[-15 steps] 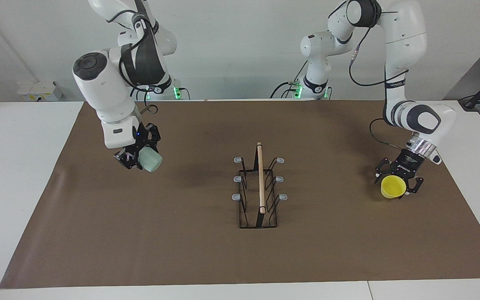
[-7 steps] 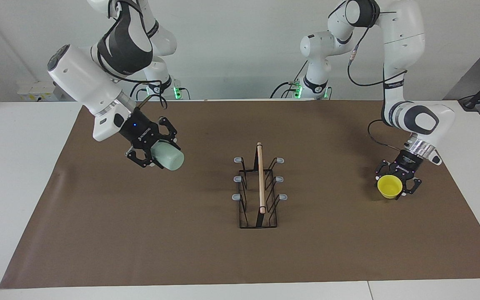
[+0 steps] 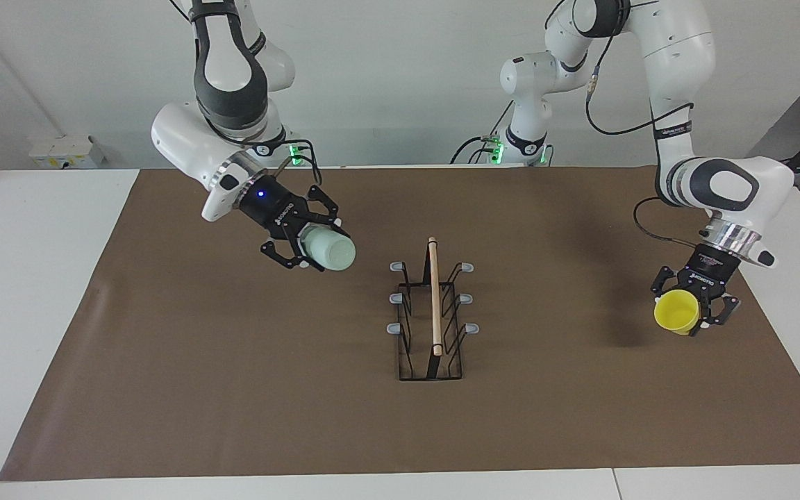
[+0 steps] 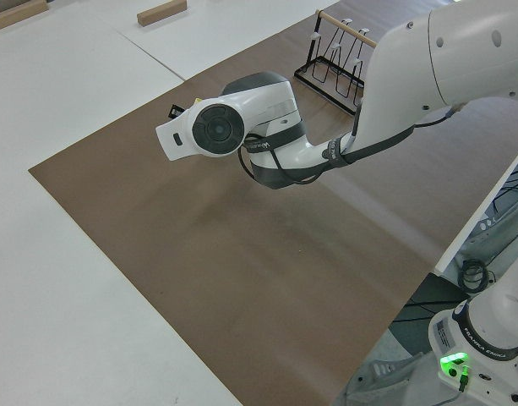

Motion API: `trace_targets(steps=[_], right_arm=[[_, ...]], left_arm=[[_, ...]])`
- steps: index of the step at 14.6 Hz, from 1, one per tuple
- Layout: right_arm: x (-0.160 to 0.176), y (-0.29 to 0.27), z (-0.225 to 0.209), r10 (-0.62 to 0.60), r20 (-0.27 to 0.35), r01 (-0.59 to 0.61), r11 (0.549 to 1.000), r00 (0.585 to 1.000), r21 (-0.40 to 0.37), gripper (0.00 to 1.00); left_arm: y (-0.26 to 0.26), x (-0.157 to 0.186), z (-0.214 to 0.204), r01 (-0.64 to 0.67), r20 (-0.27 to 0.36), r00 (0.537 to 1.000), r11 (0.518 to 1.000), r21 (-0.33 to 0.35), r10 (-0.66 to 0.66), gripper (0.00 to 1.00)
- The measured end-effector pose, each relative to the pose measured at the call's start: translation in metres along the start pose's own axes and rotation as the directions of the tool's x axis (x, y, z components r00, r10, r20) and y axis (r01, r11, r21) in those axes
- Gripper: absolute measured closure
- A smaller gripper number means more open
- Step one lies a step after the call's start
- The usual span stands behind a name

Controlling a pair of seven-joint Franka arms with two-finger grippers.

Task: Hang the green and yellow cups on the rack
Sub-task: 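Carry the green cup onto a rack peg while the left gripper lifts the yellow cup, then carry the yellow cup with the left gripper onto a rack peg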

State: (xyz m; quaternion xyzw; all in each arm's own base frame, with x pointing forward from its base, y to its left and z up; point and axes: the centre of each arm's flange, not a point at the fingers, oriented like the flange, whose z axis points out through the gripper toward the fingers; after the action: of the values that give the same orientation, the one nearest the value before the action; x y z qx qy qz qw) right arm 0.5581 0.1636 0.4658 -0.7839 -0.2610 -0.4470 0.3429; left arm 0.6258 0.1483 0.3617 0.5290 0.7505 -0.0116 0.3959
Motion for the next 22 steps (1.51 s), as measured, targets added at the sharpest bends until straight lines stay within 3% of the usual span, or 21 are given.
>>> trace_targets(steps=[4, 7, 10, 15, 22], right_arm=[[-0.037, -0.054, 0.039, 0.014, -0.136, -0.018, 0.999, 0.991, -0.031, 0.30], [-0.056, -0.055, 0.049, 0.002, -0.212, -0.018, 0.997, 0.977, -0.075, 0.30], [-0.069, -0.056, 0.066, -0.020, -0.282, 0.002, 0.998, 0.959, -0.063, 0.30], [-0.087, -0.054, 0.084, -0.030, -0.284, 0.023, 0.999, 0.958, -0.027, 0.30], [-0.097, -0.080, 0.100, -0.042, -0.259, 0.048, 0.999, 0.965, 0.017, 0.30]], left_arm=[[0.011, -0.055, -0.015, -0.130, -0.040, 0.991, 0.991, -0.046, 0.128, 0.31], [0.013, -0.091, -0.029, -0.250, -0.061, 0.967, 0.968, -0.029, 0.248, 0.31], [0.006, -0.130, -0.035, -0.368, -0.068, 0.928, 0.930, 0.004, 0.367, 0.31], [-0.026, -0.204, -0.032, -0.568, -0.055, 0.817, 0.818, 0.084, 0.573, 0.31], [-0.079, -0.281, -0.004, -0.757, -0.089, 0.606, 0.608, 0.240, 0.790, 0.31]])
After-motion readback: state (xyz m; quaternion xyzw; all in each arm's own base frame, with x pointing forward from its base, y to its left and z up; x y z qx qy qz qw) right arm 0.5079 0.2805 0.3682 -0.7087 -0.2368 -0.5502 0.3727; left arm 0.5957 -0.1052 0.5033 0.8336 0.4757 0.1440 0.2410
